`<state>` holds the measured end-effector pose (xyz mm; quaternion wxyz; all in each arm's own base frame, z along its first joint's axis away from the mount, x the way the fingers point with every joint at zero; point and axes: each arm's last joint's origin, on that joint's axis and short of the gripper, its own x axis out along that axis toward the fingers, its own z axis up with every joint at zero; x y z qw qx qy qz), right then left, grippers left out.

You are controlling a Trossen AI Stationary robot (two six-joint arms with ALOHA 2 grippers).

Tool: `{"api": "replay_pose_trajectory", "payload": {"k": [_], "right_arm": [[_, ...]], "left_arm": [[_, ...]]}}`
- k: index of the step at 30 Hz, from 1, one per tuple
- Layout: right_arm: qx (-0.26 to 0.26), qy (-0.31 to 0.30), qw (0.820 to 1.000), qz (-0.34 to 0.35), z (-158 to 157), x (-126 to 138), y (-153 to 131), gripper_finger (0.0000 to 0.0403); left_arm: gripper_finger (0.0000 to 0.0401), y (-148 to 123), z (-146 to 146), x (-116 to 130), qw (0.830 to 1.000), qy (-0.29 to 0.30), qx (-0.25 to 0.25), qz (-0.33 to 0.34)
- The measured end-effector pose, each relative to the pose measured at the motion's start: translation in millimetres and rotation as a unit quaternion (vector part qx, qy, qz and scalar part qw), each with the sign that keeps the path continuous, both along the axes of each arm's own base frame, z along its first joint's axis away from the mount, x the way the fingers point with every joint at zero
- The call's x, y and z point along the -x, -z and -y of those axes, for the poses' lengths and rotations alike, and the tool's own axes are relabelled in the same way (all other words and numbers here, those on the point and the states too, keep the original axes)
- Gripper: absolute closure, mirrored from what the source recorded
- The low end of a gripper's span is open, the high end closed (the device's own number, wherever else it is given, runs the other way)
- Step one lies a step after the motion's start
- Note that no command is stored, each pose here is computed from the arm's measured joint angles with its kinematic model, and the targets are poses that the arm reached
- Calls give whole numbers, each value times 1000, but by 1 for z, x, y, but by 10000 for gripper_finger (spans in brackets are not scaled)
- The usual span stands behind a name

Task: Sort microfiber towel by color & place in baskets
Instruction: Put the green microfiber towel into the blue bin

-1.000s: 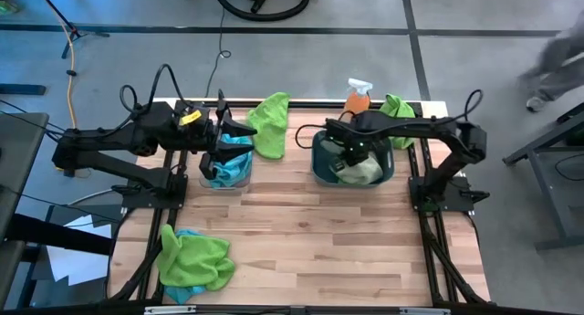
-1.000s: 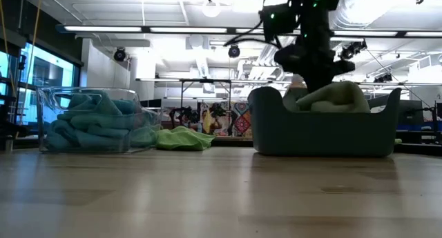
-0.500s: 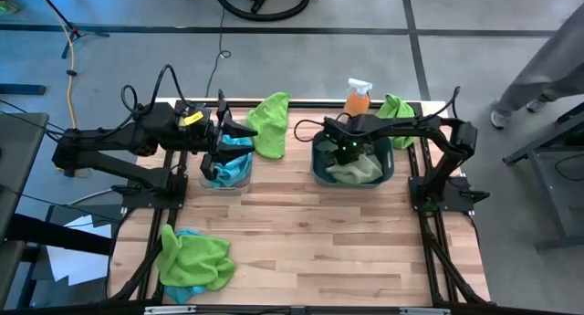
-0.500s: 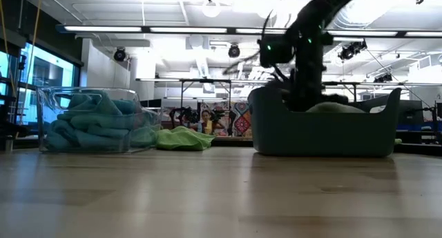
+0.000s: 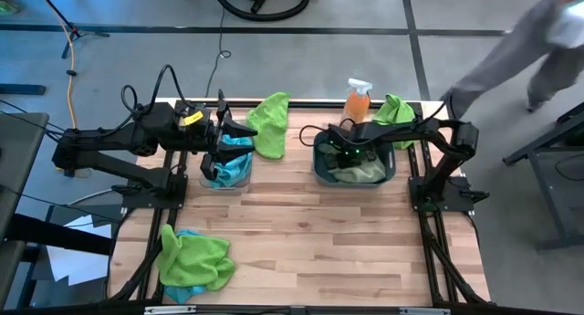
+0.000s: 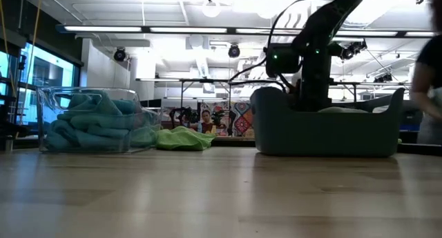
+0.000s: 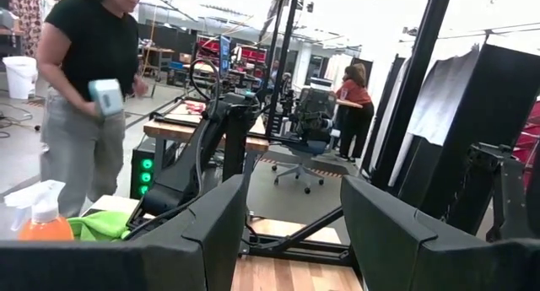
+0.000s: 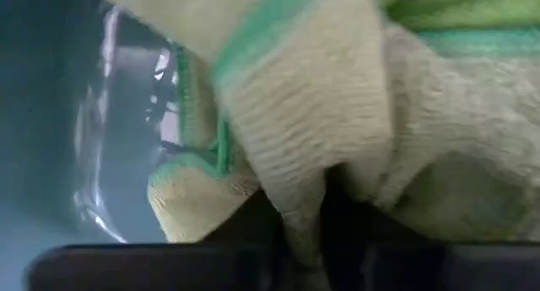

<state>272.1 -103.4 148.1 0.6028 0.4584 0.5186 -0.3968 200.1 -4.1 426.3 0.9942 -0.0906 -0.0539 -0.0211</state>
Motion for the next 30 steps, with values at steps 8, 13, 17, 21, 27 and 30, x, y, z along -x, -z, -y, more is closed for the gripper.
{"api": "replay_pose_trajectory", "payload": {"k": [8,13,17,21,27,30], "right_arm": [[12,-74,997,-4,5,-11,-23,192],[15,-111,994,-8,7,-17,-42,136],[18,-130,991,-5,9,-22,-59,124],[35,-139,990,-11,11,-26,-79,124],[60,-167,984,-8,14,-31,-112,123],[66,-192,979,-5,12,-31,-131,123]], "left_arm": [[217,0,0,0,1000,1,13,0],[217,0,0,0,1000,1,13,0],[217,0,0,0,1000,1,13,0],[217,0,0,0,1000,1,13,-1],[217,1,0,0,1000,1,13,-5],[217,4,0,0,1000,0,12,-19]]}}
